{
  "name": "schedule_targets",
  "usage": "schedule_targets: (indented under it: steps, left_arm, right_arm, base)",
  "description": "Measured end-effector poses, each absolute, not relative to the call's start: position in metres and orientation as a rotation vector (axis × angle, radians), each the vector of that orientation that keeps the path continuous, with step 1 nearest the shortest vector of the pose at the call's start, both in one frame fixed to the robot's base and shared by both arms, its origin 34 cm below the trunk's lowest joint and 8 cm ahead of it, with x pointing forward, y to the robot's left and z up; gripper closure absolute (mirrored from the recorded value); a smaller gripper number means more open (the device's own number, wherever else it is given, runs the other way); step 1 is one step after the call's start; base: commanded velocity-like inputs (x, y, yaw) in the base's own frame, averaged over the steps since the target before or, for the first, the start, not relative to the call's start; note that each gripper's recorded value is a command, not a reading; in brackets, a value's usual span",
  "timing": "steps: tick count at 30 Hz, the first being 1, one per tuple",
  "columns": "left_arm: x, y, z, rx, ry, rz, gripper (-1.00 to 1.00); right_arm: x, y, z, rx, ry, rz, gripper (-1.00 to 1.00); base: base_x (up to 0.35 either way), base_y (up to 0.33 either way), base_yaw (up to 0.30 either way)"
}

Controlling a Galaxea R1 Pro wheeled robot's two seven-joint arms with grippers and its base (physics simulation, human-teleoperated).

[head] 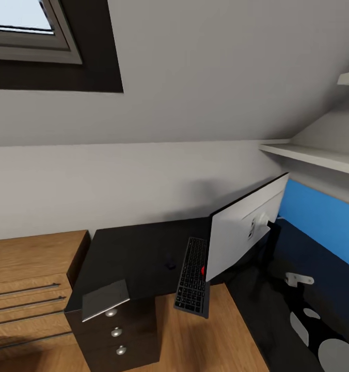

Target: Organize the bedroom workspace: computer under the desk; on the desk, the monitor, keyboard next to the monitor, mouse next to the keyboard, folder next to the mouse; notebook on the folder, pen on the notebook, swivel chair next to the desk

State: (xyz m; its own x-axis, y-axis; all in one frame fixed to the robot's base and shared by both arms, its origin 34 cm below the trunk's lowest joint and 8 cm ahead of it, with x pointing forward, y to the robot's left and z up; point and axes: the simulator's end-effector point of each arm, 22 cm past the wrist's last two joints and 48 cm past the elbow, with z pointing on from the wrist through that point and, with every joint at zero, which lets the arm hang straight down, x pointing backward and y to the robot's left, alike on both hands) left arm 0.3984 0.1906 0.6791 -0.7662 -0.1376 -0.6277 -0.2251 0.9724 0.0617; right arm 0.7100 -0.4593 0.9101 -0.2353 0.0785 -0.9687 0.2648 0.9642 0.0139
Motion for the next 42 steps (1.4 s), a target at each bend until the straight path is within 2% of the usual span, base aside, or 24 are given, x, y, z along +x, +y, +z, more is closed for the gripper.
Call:
schedule_targets:
  steps: [9, 21, 34, 42]
  left_arm:
    - [0.401, 0.191, 0.670, -0.253, 2.454, 0.175, -1.00]
    - [0.404, 0.190, 0.657, -0.249, 2.454, 0.174, -1.00]
    - [0.407, 0.190, 0.643, -0.247, 2.453, 0.173, -1.00]
    - [0.409, 0.189, 0.633, -0.244, 2.452, 0.172, -1.00]
  right_arm:
    - [0.695, -0.506, 0.897, 0.344, 1.819, -0.314, -1.00]
    - [0.721, -0.522, 0.898, 0.422, 1.921, -0.339, -1.00]
    - [0.732, -0.500, 0.874, 0.401, 1.983, -0.314, -1.00]
    - [0.764, -0.477, 0.919, 0.348, 1.777, -0.289, -1.00]
  base:
    - [0.000, 0.000, 0.000]
    - [0.000, 0.000, 0.000]
    - [0.000, 0.000, 0.000]
    - [0.000, 0.000, 0.000]
